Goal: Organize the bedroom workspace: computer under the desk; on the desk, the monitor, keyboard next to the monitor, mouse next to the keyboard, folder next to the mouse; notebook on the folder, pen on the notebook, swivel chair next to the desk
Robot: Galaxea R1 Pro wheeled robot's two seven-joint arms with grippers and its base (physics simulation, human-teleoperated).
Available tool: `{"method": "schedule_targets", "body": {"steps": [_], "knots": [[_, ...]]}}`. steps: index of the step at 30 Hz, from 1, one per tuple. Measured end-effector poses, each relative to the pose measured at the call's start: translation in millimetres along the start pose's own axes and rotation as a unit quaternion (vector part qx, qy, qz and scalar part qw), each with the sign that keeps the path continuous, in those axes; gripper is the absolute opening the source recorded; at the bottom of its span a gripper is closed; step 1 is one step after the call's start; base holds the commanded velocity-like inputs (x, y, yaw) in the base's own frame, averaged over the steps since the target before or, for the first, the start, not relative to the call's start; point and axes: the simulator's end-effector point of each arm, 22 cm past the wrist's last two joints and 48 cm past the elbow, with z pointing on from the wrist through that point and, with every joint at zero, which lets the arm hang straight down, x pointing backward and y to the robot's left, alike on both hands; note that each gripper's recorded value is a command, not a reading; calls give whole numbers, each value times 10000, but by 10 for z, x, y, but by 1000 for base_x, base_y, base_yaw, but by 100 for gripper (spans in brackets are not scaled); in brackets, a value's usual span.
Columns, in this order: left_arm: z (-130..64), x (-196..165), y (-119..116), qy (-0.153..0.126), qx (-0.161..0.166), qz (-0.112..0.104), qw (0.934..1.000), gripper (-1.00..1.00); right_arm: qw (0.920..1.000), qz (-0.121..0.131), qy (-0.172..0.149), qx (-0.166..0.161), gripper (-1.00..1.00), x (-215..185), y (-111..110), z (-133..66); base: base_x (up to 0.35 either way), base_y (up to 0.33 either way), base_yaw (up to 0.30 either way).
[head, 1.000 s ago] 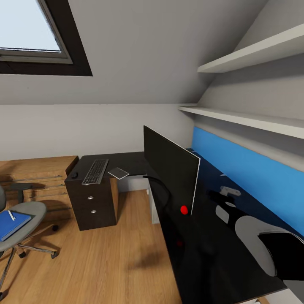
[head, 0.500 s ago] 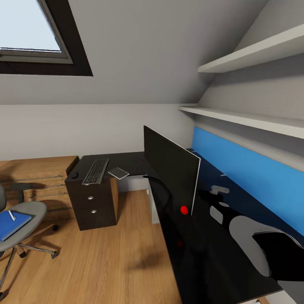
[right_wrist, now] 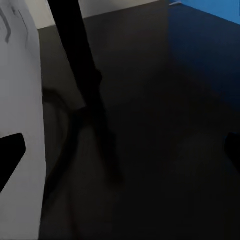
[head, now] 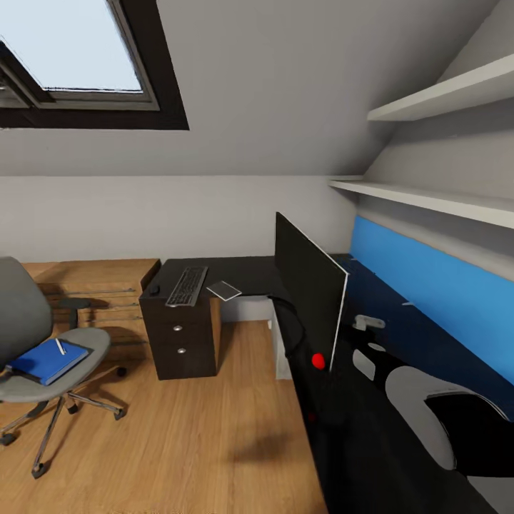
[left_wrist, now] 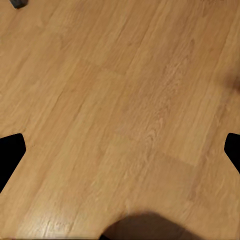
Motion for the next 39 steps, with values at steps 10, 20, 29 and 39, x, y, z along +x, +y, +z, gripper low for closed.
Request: {"method": "schedule_targets", "body": {"steps": [10, 20, 29, 39], "knots": [[0, 0, 0, 0, 0, 1, 10000, 100, 10000, -8, 11, -4, 100, 28, -3, -6, 0, 0, 272], [0, 3, 0, 3, 2, 2, 10000, 100, 10000, 3, 10, -1, 100, 27, -4, -6, 0, 0, 272], [-5, 13, -17, 12, 15, -3, 10000, 100, 10000, 6, 12, 0, 100, 28, -5, -6, 0, 0, 272], [-6, 15, -20, 13, 17, -4, 10000, 100, 10000, 8, 12, 3, 100, 27, -11, -5, 0, 0, 258]]}}
